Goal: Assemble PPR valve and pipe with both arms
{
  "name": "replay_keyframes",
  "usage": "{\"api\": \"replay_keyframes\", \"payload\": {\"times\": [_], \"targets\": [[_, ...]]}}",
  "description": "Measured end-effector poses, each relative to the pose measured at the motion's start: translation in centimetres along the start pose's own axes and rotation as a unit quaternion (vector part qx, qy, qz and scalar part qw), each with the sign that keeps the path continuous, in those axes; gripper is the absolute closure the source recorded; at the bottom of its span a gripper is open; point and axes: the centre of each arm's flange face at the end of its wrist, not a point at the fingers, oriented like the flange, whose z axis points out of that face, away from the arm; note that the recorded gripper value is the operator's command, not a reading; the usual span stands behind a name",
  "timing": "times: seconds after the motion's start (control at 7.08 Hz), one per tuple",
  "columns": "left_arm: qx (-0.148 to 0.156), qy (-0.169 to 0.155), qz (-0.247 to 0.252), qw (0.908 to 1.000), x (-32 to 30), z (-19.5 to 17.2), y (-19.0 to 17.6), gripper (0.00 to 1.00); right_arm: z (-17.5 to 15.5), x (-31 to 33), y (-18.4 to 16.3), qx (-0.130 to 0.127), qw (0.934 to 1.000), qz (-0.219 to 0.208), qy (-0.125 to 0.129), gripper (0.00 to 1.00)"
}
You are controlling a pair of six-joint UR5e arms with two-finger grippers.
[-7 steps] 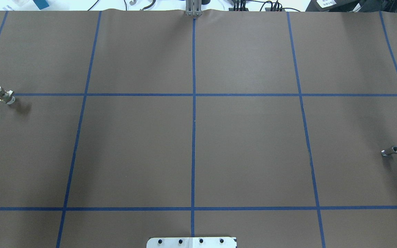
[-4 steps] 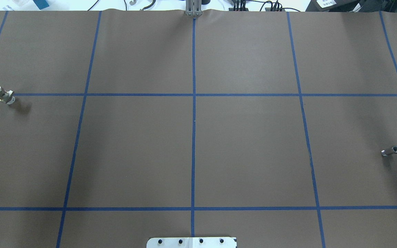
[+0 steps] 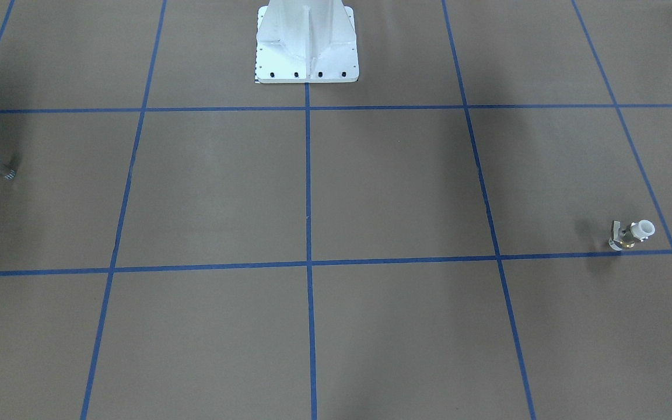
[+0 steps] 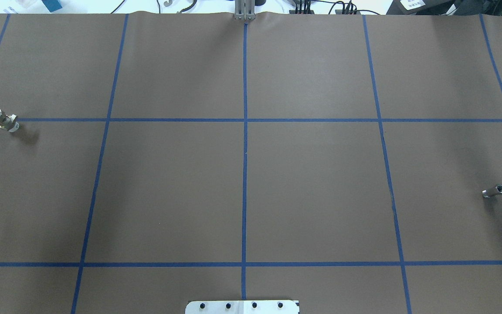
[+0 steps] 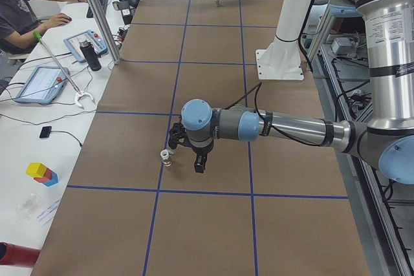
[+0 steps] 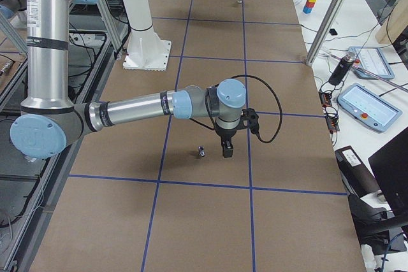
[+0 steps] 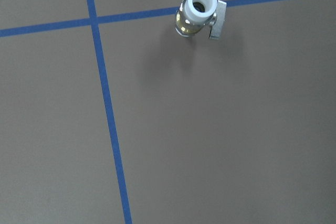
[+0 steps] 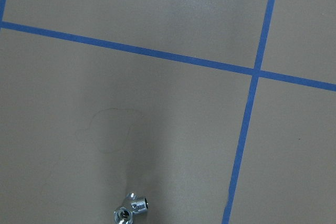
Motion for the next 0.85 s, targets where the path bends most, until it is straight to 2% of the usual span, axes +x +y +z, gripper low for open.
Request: {"api": "replay_keyframes", "payload": {"times": [0.42, 0.85], "targets": [[-0.018, -0.043, 0.015, 0.9988, 4.4, 3.8, -9.2, 0.01, 0.0, 0.0, 0.0, 0.000, 1.0000, 0.000, -0.001, 0.01], [-0.008, -0.044, 0.041, 0.9982, 3.0, 8.9, -12.6, 0.02, 0.1, 0.0, 0.0, -0.001, 1.0000, 0.001, -0.001, 0.01]]}}
